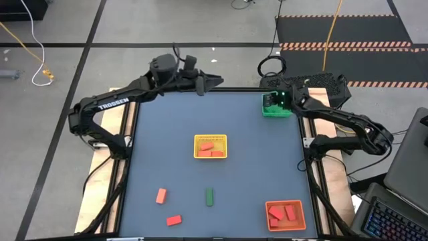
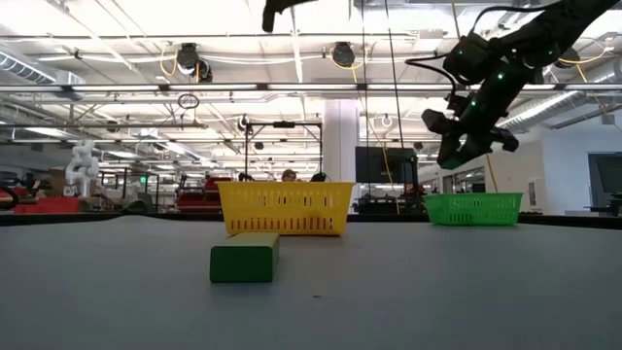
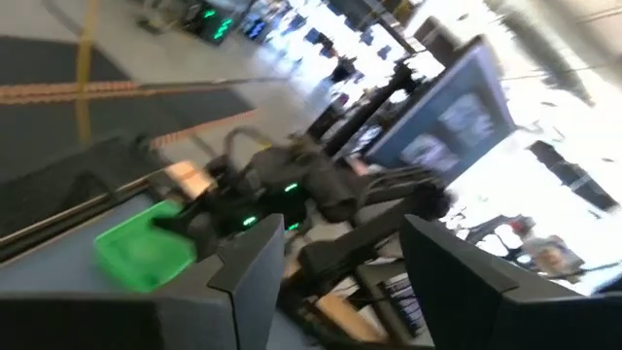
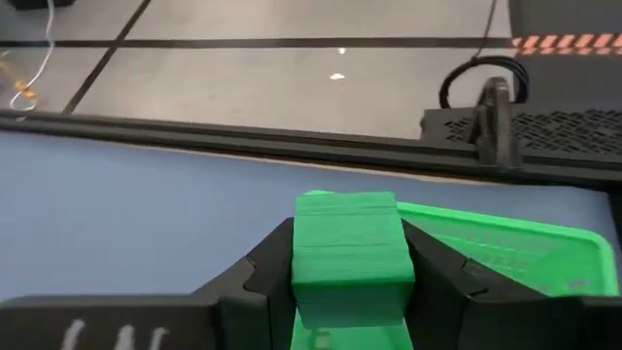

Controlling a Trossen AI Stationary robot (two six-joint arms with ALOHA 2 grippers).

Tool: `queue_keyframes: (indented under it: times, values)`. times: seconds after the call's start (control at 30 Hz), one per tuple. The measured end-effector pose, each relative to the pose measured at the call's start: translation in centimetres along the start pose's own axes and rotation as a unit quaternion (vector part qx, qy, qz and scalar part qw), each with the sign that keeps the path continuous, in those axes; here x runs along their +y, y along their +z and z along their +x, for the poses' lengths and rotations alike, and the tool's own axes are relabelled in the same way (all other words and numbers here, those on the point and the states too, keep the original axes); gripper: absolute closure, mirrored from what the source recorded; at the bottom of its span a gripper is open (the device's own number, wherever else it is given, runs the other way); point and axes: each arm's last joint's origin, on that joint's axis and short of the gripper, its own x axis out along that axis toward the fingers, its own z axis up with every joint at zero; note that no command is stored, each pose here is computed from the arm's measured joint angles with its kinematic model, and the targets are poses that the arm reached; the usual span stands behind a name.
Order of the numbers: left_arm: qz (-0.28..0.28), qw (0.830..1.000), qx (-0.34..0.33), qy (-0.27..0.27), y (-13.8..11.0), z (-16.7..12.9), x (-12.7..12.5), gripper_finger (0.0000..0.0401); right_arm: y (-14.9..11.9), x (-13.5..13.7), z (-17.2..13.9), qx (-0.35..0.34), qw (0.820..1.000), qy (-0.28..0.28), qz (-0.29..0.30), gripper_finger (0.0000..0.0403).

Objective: Sort & place blocks by color
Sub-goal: Put the green block into the green basket, then put the orange block into the yellow basket

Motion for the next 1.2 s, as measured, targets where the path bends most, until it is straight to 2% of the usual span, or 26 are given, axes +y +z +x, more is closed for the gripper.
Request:
queue_keyframes:
  times: [0.17, 0.27, 0.5, 0.67, 0.8, 1.0, 1.2]
  values:
    - [-0.006, 0.997, 0.01, 0.072, -0.3, -0.2, 1.3, 0.021, 0.1, -0.4, 0.1, 0.013, 1.0, 0.011, -0.015, 0.0255]
    - [-0.016, 0.996, 0.014, 0.091, -0.3, -0.3, 1.8, 0.0217, -0.1, -0.7, 0.2, 0.031, 0.999, 0.011, -0.019, 0.0253]
    - [-0.022, 0.997, -0.002, 0.079, 0.7, -1.0, 1.9, 0.022, 0.0, -0.6, 0.2, 0.036, 0.999, 0.029, -0.023, 0.0258]
    - [-0.029, 0.996, -0.003, 0.085, 1.1, -1.2, 2.7, 0.0217, -0.1, -0.4, 0.2, 0.055, 0.997, 0.057, 0.014, 0.0226]
    - [-0.05, 0.994, -0.008, 0.098, 1.7, -1.8, 3.4, 0.0217, -0.1, -0.4, 0.2, 0.055, 0.997, 0.056, 0.024, 0.0197]
    - [-0.061, 0.995, 0.032, 0.078, 1.6, -2.0, 4.0, 0.0217, -0.1, -0.3, 0.2, 0.055, 0.995, 0.059, 0.054, 0.0168]
    - [-0.053, 0.993, 0.054, 0.092, 1.3, -2.1, 4.3, 0.0217, 0.4, 0.5, 0.0, 0.07, 0.982, 0.16, 0.066, 0.0166]
